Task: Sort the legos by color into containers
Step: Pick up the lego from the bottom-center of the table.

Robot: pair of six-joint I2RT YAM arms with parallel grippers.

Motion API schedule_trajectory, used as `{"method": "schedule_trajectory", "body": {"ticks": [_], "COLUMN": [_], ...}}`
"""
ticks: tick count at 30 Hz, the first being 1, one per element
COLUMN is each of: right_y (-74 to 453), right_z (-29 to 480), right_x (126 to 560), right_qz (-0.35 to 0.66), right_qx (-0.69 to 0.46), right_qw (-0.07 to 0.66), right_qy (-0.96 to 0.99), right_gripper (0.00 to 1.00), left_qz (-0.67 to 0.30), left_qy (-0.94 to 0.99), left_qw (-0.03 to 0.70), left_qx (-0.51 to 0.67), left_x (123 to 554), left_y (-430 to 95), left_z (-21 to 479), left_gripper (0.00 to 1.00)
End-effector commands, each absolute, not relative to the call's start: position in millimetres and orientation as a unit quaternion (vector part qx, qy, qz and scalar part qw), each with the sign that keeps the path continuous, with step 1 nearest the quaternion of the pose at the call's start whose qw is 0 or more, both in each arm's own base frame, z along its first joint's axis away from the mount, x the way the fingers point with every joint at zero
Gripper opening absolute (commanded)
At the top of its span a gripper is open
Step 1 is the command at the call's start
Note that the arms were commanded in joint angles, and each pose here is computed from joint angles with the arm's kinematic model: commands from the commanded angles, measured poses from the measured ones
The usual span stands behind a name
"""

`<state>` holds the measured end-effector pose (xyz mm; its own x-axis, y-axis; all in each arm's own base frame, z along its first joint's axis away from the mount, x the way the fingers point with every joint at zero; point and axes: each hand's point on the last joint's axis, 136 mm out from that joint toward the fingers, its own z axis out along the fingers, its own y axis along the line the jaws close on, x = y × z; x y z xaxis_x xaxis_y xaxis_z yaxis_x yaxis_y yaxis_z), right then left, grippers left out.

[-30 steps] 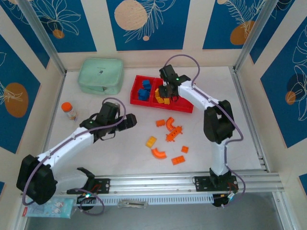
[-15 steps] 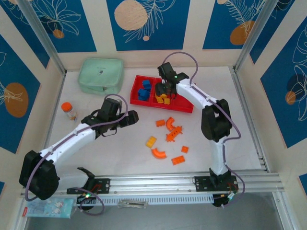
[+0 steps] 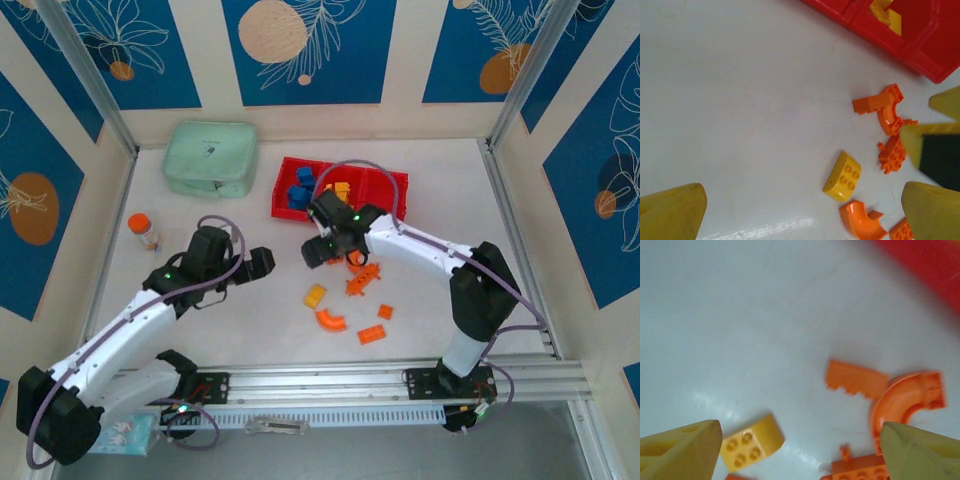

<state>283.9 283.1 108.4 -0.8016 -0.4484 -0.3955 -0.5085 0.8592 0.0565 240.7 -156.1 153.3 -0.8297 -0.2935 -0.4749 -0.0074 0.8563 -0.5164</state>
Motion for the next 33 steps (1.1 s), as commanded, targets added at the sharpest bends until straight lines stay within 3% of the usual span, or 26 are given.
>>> {"method": "schedule_trajectory", "body": {"ticks": [1,7,19,23,29,33], "right_y": [291.1,302.8,312.0,312.9,311.6,304.5], "right_z": [99.4,61.6,17.5,9.8,7.3,10.9], "right_x": [254.4,229.3,230.9,235.2,230.7,225.4], "right_qz": [0.089,0.066,0.035,0.027,0.029,0.017], "right_qx": [-0.285,-0.333,-0.362,-0.366,-0.371,-0.374], "right_qw": [0.164,0.130,0.108,0.102,0.090,0.083], "right_qy": [0.940,0.932,0.925,0.925,0.924,0.924], "right_gripper": [0.86,0.92,0.97,0.89,0.68,0.71], "left_qz": [-0.240,-0.236,-0.215,-0.219,-0.216,-0.216], "left_qy": [0.926,0.927,0.933,0.932,0.933,0.933], "left_qw": [0.271,0.265,0.260,0.259,0.260,0.260], "left_qx": [-0.106,-0.119,-0.125,-0.126,-0.128,-0.128], "left_x": [227.8,215.0,214.1,215.7,215.2,214.4], "left_y": [-140.4,-131.7,-125.5,-127.1,-125.6,-125.1], "left_z": [142.8,133.2,125.4,125.3,125.4,125.6], "left_gripper": [0.99,0.99,0.99,0.99,0.99,0.99]}}
